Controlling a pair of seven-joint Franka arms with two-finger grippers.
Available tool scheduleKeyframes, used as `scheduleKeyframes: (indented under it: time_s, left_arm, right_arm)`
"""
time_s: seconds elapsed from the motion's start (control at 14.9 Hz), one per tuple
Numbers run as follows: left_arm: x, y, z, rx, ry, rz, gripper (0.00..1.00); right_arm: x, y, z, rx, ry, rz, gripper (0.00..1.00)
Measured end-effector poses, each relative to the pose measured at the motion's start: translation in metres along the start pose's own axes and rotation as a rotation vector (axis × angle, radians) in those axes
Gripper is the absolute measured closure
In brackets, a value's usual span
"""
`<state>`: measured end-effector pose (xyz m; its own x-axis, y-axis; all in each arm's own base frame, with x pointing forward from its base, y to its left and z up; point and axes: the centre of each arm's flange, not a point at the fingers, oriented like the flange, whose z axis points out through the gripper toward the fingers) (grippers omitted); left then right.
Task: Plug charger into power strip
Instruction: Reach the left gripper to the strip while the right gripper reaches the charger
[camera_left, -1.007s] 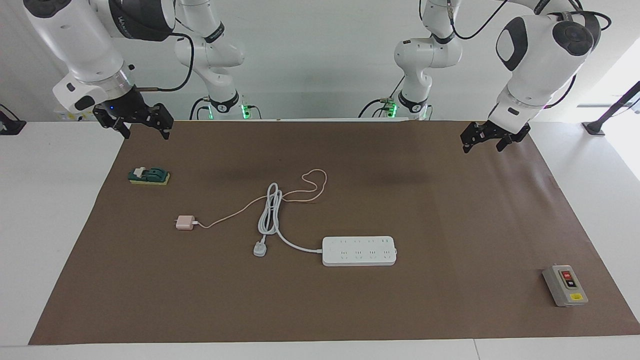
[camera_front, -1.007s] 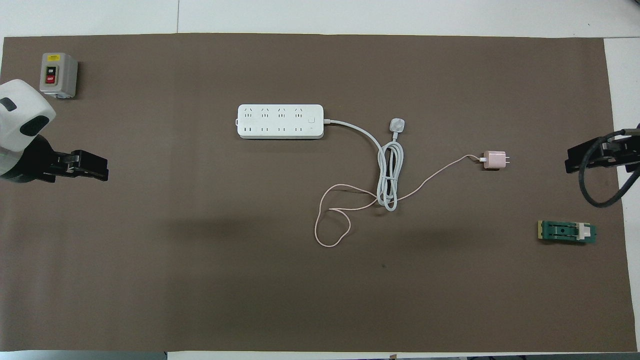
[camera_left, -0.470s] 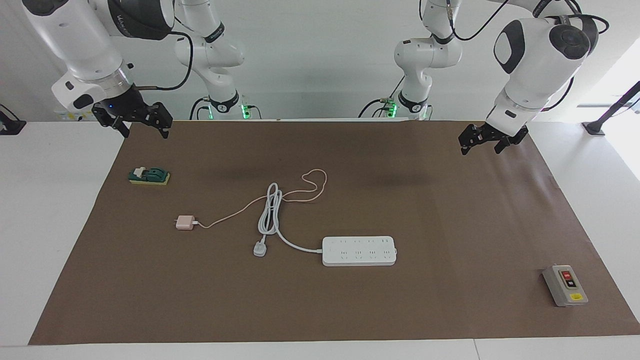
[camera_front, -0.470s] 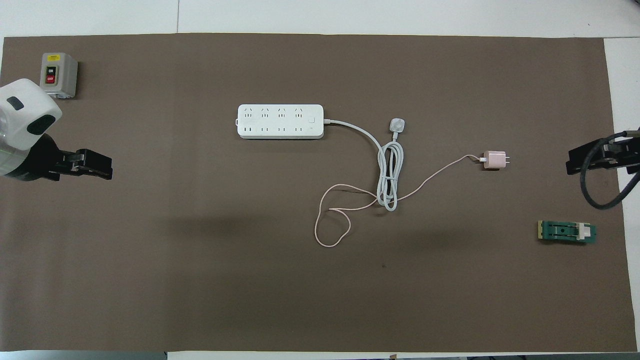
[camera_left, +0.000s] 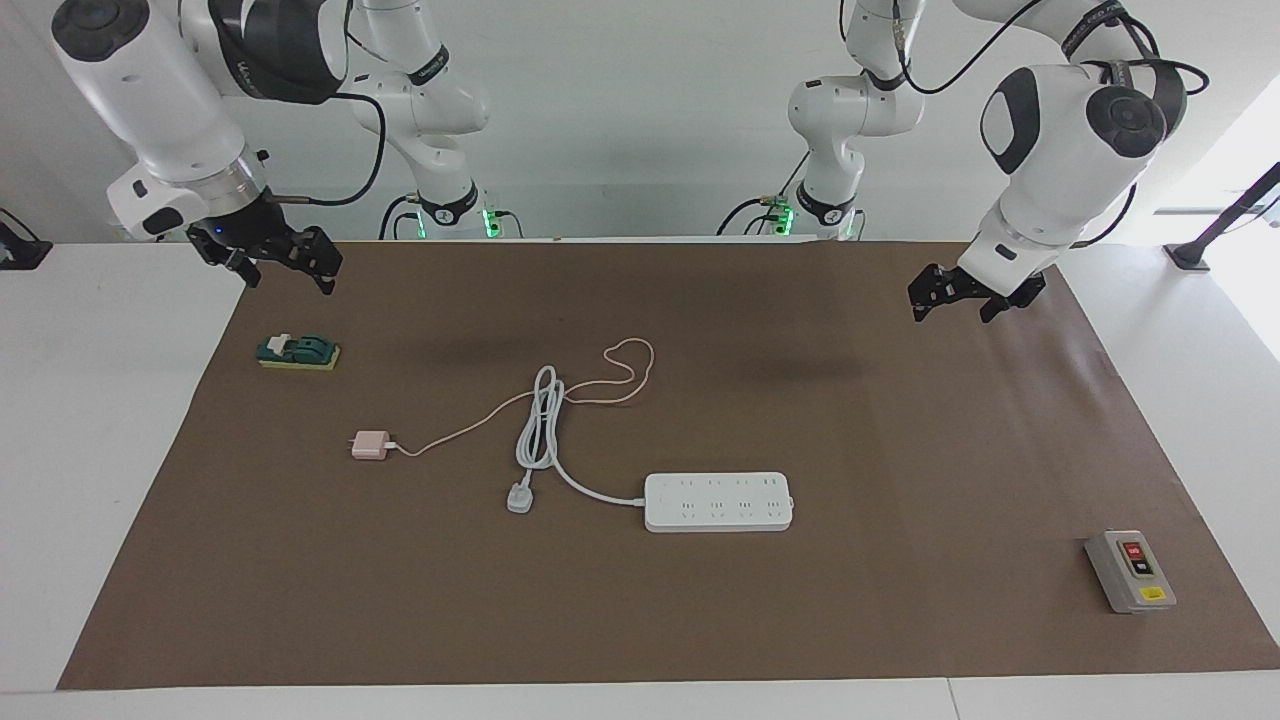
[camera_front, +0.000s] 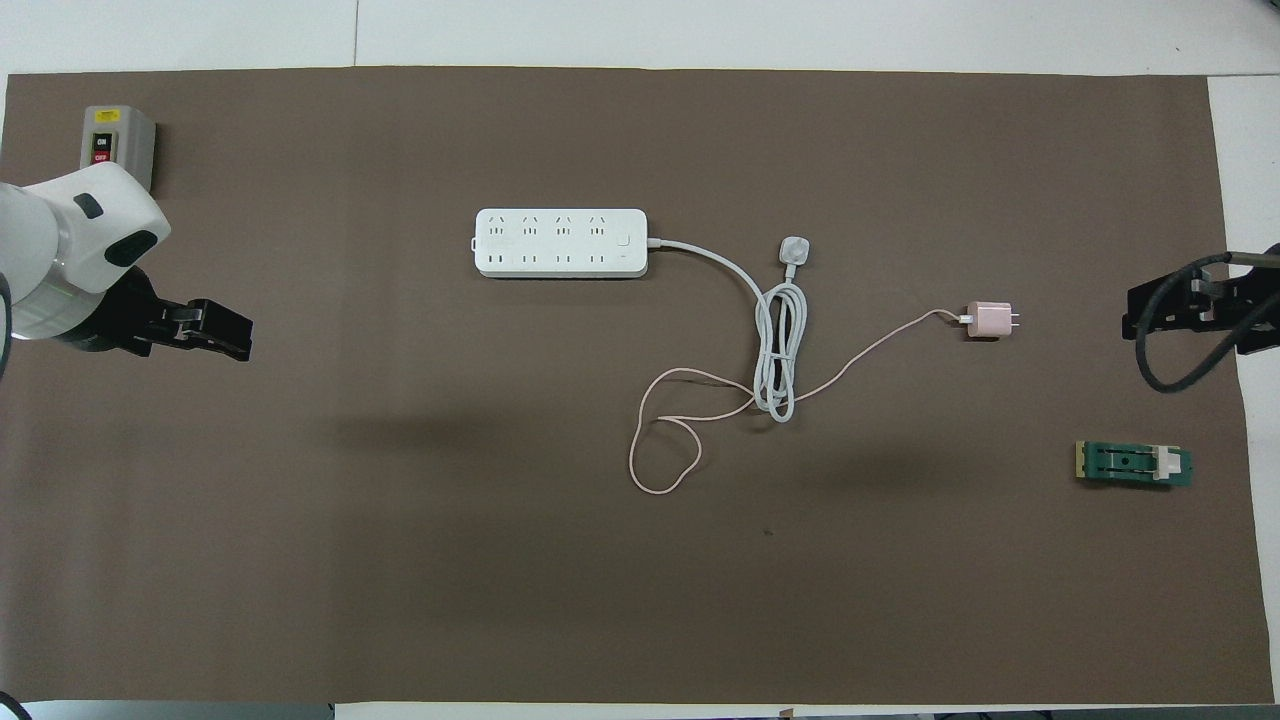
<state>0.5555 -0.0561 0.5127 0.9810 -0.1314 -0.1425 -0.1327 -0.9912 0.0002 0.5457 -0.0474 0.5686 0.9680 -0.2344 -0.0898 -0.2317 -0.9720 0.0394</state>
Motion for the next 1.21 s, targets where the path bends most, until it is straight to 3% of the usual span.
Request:
scheduleKeyframes:
  time_s: [0.13,0.4,0.67,1.01,1.21]
  left_arm:
    - [0.008,0.01,0.012,-0.071,-0.025,0.002,0.0]
    - [0.027,0.035,0.043,-0.337,-0.094,0.024,0.0]
    - [0.053,0.041,0.082,-0.604,-0.112,0.089,0.0]
    - [0.078,0.042,0.129,-1.068,-0.136,0.1,0.0]
    - [0.089,0.057,0.146,-1.284,-0.123,0.099,0.0]
  right_arm:
    - [0.015,0.003,0.028,0.046,-0.018,0.163,0.0]
    - [0.06,0.022,0.098,0.158,-0.082,0.444,0.0]
    - [0.084,0.042,0.138,0.321,-0.162,0.677,0.0]
    - [0.108,0.038,0.209,0.442,-0.352,0.919,0.0]
    - [0.117,0.041,0.243,0.473,-0.426,0.998,0.0]
